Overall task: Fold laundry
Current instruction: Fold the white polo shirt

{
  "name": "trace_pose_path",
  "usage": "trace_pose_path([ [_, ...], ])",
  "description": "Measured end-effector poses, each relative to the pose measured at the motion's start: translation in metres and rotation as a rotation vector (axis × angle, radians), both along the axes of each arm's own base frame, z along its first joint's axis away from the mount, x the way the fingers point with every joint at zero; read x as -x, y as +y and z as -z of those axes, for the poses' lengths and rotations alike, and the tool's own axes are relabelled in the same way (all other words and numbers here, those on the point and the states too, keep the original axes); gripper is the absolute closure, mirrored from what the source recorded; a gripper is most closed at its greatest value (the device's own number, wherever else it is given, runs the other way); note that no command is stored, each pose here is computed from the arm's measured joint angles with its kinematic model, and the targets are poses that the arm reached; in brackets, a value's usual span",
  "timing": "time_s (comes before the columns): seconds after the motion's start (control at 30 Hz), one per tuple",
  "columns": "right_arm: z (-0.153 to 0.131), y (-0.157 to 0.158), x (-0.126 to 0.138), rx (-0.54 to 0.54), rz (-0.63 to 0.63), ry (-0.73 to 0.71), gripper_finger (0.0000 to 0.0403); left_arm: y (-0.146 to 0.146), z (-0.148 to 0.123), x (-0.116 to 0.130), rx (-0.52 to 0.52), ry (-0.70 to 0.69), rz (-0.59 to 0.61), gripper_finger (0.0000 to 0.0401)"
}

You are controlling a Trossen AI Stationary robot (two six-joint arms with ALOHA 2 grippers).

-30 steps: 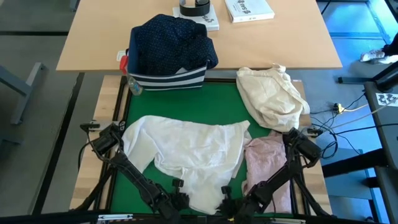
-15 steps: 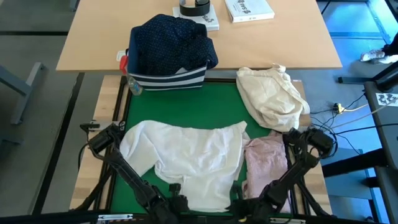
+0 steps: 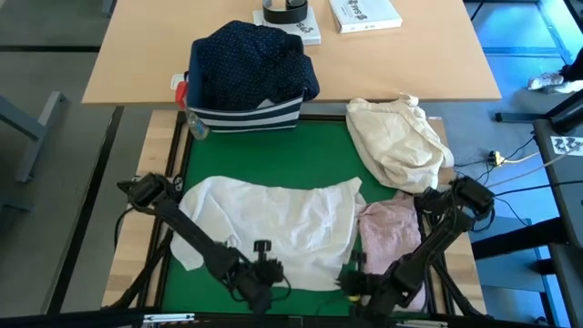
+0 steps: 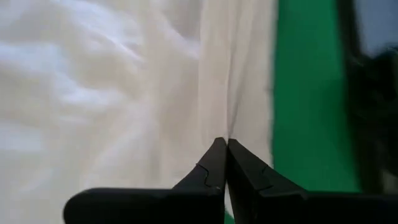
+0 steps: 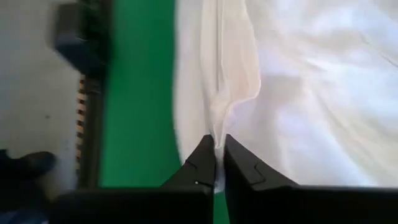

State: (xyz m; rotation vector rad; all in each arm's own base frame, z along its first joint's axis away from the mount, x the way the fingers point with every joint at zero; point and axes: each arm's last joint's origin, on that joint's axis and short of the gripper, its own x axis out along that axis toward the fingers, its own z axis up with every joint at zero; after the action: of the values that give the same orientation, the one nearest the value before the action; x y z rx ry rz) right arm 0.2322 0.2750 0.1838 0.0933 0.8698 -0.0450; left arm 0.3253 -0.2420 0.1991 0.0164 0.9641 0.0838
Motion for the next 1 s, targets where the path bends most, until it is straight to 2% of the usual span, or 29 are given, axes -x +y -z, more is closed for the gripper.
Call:
trace_pose_path([
  [0.17,0.004,-0.020,-0.007,0.042,0.125,0.061,0.0397,0.019,0.002,-0.005,-0.062,0.020,-0.087,0.0401],
  [0.33,0.012,-0.042,-0.017,0.083,0.195,0.104,0.0383,0.031,0.016,-0.003,-0.094,0.039,-0.166,0.0401],
  [0.47,0.020,-0.054,-0.023,0.052,0.217,0.156,0.0380,0.036,0.027,-0.004,-0.075,0.027,-0.170,0.0401],
  [0.57,0.026,-0.062,-0.026,0.050,0.237,0.172,0.0384,0.041,0.031,-0.004,-0.104,0.012,-0.191,0.0400],
  [0.7,0.026,-0.072,-0.033,0.045,0.278,0.184,0.0379,0.049,0.033,-0.006,-0.115,0.020,-0.212,0.0382],
  [0.8,0.027,-0.079,-0.038,0.022,0.324,0.191,0.0358,0.054,0.033,-0.009,-0.107,0.030,-0.222,0.0358],
  [1.0,0.025,-0.091,-0.043,-0.031,0.338,0.275,0.0278,0.067,0.030,-0.015,-0.037,0.108,-0.187,0.0298],
])
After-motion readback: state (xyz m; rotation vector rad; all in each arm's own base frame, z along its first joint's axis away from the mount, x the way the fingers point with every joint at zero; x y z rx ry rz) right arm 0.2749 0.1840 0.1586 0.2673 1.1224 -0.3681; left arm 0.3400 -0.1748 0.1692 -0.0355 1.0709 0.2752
